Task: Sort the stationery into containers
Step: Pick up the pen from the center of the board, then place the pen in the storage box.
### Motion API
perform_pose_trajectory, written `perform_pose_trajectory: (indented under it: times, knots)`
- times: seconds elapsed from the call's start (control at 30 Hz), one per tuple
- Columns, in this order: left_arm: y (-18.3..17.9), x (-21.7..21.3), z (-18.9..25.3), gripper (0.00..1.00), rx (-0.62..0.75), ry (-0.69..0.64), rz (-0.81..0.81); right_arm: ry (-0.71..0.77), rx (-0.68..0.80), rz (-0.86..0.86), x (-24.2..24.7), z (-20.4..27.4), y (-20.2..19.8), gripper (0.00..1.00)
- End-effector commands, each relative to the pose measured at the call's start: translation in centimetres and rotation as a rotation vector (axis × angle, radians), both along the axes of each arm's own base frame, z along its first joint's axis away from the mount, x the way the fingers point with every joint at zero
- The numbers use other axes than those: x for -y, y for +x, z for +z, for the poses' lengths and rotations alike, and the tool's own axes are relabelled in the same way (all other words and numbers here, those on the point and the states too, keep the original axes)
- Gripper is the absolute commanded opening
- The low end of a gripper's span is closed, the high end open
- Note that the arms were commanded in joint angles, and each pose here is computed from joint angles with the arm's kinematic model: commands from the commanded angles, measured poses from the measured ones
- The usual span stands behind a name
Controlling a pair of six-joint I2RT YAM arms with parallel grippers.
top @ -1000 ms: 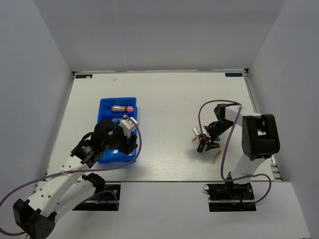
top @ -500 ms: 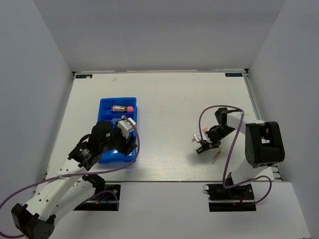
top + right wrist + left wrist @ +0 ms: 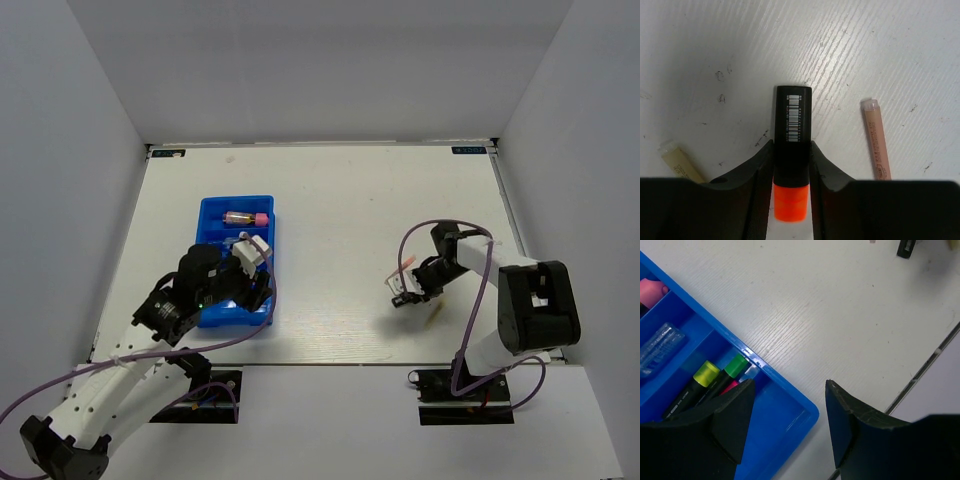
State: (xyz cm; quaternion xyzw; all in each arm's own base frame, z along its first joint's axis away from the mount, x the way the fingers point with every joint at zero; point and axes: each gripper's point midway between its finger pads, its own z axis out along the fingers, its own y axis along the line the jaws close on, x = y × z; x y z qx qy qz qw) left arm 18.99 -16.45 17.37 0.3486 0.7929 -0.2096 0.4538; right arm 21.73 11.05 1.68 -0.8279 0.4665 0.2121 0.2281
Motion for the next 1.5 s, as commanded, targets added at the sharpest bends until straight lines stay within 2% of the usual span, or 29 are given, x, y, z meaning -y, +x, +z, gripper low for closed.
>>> perform_pose_trajectory:
  times: [0.0, 0.07, 0.1, 0.17, 0.2, 0.23, 0.27, 0.3, 0.33, 0.37, 0.4, 0.43, 0.47, 0.5, 0.57, 0.6, 0.63, 0.67, 0.7, 0.77, 0.83, 0.87, 0.93, 1.0, 1.03, 1.13, 1.47]
  knots:
    - [0.2, 0.3, 2.8, 0.69, 0.048, -0.056, 0.003, -0.002, 0.150, 0.203, -0.6, 1.0, 0.9, 0.00]
    - [0.2, 0.4, 3.8, 0.69, 0.063, -0.070, 0.007, 0.046, 0.134, 0.085, -1.8, 3.6, 2.0, 0.00]
    - [0.2, 0.4, 4.1, 0.69, 0.064, -0.077, 0.009, 0.047, 0.032, -0.053, -2.5, 4.2, 1.5, 0.00]
    - [0.2, 0.4, 5.1, 0.69, 0.079, -0.093, 0.012, 0.111, 0.027, -0.126, -4.4, 7.2, 3.0, 0.00]
    - [0.1, 0.5, 5.4, 0.69, 0.081, -0.104, 0.013, 0.109, -0.083, -0.256, -5.0, 7.7, 2.6, 0.00]
    - [0.3, 0.3, 5.9, 0.69, 0.092, -0.106, 0.025, 0.173, -0.065, -0.275, -6.5, 10.1, 4.0, 0.00]
    - [0.3, 0.3, 6.4, 0.69, 0.102, -0.117, 0.030, 0.217, -0.109, -0.277, -7.8, 11.0, 3.6, 0.00]
    - [0.3, 0.3, 7.1, 0.69, 0.113, -0.134, 0.041, 0.256, -0.226, -0.360, -8.9, 11.9, 3.0, 0.00]
    - [0.8, -0.2, 7.3, 0.69, 0.121, -0.132, 0.076, 0.323, -0.193, -0.348, -10.8, 14.2, 4.3, 0.00]
    - [0.8, -0.3, 7.6, 0.69, 0.133, -0.139, 0.089, 0.353, -0.228, -0.357, -11.9, 14.8, 4.4, 0.00]
    - [0.9, -0.5, 8.7, 0.69, 0.162, -0.173, 0.107, 0.387, -0.440, -0.462, -13.3, 15.8, 3.4, 0.00]
    - [1.4, -1.0, 8.8, 0.69, 0.173, -0.169, 0.150, 0.474, -0.392, -0.434, -15.5, 17.9, 5.2, 0.00]
    - [1.6, -1.1, 9.6, 0.69, 0.202, -0.188, 0.161, 0.496, -0.435, -0.449, -16.7, 18.5, 5.9, 0.00]
    - [1.7, -1.5, 10.3, 0.69, 0.229, -0.208, 0.182, 0.488, -0.674, -0.569, -17.9, 19.3, 5.4, 0.00]
    - [2.0, -1.7, 11.3, 0.69, 0.270, -0.229, 0.204, 0.576, -0.668, -0.504, -21.6, 21.9, 6.9, 0.00]
    - [1.9, -1.9, 12.0, 0.69, 0.268, -0.264, 0.230, 0.514, -0.817, -0.569, -23.3, 20.5, 6.7, 0.00]
    - [2.0, -1.9, 12.4, 0.69, 0.281, -0.276, 0.230, 0.508, -0.841, -0.531, -24.9, 21.1, 6.0, 0.00]
    - [2.0, -1.9, 12.7, 0.69, 0.287, -0.278, 0.232, 0.532, -0.854, -0.516, -26.3, 23.7, 6.6, 0.00]
    - [2.0, -1.9, 12.8, 0.69, 0.283, -0.278, 0.234, 0.478, -0.908, -0.513, -28.1, 21.7, 6.3, 0.00]
    - [2.0, -2.0, 13.1, 0.69, 0.287, -0.274, 0.231, 0.458, -0.971, -0.464, -30.8, 23.6, 5.3, 0.00]
    - [1.9, -2.1, 13.3, 0.69, 0.288, -0.271, 0.230, 0.473, -0.980, -0.416, -33.4, 24.0, 6.0, 0.00]
    - [1.9, -2.1, 13.3, 0.69, 0.290, -0.266, 0.228, 0.448, -1.019, -0.396, -34.6, 24.1, 4.6, 0.00]
    - [1.7, -2.2, 13.4, 0.69, 0.297, -0.265, 0.223, 0.461, -0.994, -0.373, -36.2, 23.7, 4.7, 0.00]
    - [1.7, -2.2, 13.4, 0.69, 0.298, -0.262, 0.226, 0.468, -0.931, -0.319, -38.0, 23.6, 3.6, 0.00]
    - [1.6, -2.2, 13.3, 0.69, 0.297, -0.263, 0.223, 0.436, -0.935, -0.324, -38.8, 22.1, 3.2, 0.00]
    - [1.6, -2.1, 13.1, 0.69, 0.287, -0.258, 0.217, 0.441, -0.864, -0.317, -41.0, 20.3, 3.5, 0.00]
    - [1.2, -2.1, 12.6, 0.69, 0.263, -0.264, 0.211, 0.400, -0.570, -0.200, -43.5, 13.2, 4.4, 0.00]
